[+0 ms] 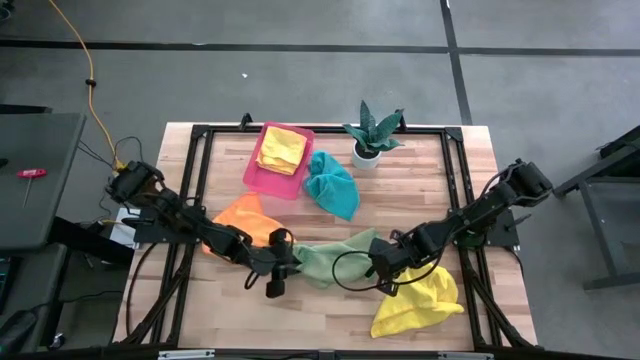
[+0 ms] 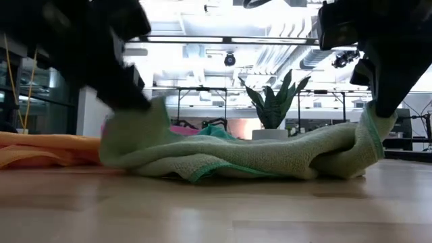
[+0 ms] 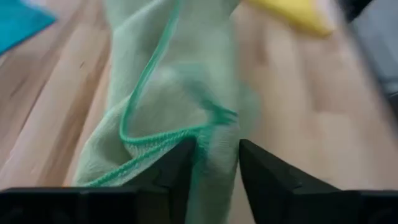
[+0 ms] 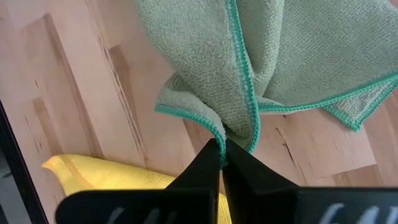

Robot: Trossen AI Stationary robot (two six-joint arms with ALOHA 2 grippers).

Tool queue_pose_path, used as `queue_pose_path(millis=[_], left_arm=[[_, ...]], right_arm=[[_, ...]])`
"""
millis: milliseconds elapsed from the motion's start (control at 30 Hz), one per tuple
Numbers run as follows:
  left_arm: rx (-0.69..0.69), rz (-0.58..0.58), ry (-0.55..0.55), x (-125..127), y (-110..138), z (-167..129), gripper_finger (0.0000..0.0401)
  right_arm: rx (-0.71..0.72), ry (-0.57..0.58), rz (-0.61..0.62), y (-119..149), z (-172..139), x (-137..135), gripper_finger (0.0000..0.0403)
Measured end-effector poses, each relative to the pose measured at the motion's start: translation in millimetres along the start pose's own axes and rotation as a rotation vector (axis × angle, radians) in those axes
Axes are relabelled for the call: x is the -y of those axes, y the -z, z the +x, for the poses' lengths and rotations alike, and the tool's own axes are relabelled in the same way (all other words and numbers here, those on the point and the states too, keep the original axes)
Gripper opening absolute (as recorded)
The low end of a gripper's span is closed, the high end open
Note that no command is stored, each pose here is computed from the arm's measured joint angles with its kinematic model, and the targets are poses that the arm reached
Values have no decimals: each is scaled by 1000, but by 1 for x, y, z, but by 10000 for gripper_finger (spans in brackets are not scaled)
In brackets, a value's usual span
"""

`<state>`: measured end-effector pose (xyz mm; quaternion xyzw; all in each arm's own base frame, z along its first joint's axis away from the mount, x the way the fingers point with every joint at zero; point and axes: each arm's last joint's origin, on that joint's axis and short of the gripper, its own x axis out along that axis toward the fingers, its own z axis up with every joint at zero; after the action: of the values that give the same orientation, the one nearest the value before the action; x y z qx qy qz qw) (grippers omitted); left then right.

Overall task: Fold microfiber towels
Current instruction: Fold the green microfiber cloth

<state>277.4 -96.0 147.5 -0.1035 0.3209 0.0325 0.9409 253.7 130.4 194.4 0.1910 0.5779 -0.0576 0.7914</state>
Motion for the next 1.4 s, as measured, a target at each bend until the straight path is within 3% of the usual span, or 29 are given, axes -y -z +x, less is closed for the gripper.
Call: queue_pose_path(millis=[200,400,567,867,1033,1200,1400], left_arm=[[24,-13,64,-1,-18,-29,187],[5,44,57,-11,-24,-42,216],[-41,72,123,-7,-21,-42,219],[-196,133,2,-13,-3,-45,219],[-208,156,-54,-18,-2,-46,219],[-255,169,20,-19,-1,-49,216],[-285,175,21,-21,-1,-67,197]], right_arm=[[-2,-1,-1,0,0,0,0],[1,-6,-2,0,0,0,0],[-11,-17,-2,0,0,-1,0],[-8,-22,-1,0,0,-1,0],[-6,-23,1,0,0,-1,0],[-4,-26,4,-1,0,-1,0],[1,-29,10,-2,0,-1,0]])
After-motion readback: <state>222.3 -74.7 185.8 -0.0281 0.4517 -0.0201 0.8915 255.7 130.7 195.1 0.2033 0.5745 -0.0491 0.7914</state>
